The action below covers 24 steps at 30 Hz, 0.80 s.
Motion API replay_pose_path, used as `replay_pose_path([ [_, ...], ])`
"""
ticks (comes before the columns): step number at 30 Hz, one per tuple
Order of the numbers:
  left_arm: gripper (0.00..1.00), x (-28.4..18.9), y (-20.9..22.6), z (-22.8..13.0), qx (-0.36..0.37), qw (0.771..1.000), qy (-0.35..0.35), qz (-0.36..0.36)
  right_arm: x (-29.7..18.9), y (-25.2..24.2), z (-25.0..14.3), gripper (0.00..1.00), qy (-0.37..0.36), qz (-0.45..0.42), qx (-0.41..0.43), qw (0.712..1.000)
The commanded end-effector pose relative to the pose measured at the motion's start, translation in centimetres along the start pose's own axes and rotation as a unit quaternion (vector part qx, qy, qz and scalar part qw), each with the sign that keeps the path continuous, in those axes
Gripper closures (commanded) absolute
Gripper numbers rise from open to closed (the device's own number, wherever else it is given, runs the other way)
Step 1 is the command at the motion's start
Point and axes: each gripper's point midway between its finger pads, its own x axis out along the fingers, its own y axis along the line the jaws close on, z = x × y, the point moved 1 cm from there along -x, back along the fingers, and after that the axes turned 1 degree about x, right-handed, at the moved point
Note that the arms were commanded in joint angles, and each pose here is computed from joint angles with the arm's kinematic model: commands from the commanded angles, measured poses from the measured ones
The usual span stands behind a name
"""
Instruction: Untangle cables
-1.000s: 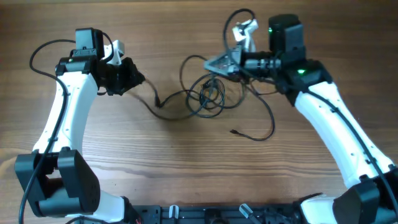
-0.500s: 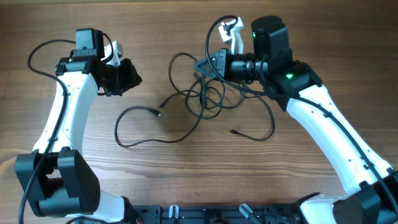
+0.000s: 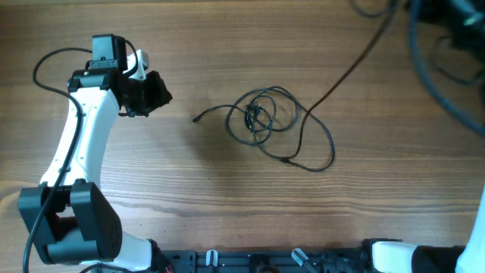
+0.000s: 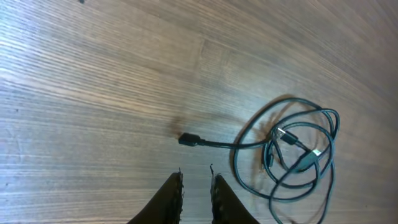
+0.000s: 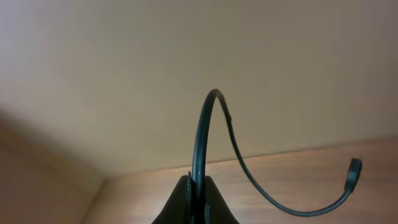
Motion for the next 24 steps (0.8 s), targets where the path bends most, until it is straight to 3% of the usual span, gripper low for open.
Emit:
replay_pose_path([
  [1,0.80,0.4,0.5,-0.1,-0.002,1.000,0.002,0.011,-1.2,-6.6,2.3,0.96,-0.018,-0.062,0.052,0.997],
  [6,0.80,0.4,0.5,-0.1,-0.002,1.000,0.002,0.011,-3.4,-20.4,3.3,0.96,-0.027,-0.209,0.139,0.968],
  [9,0.79,0.4,0.5,-0.1,-0.003,1.000,0.002,0.011,-4.8,-25.2,3.5,0.96,-0.040,-0.249,0.179,0.951],
  [15,0.78,0.4,0.5,-0.1,-0.003,1.000,0.003,0.011,-8.9,-26.6,7.8,0.95,-0.121,-0.259,0.165,0.944],
  [21,0.77,0.4,0.5,-0.1,-0.003,1.000,0.003,0.011,-11.8,-23.4,12.6,0.96,-0.182,-0.240,0.049,0.952],
  [24,0.76,0.4,0.5,-0.1,-0.003,1.000,0.002,0.011,-13.5,-24.7,13.5,0.95,-0.202,-0.306,0.015,0.930],
])
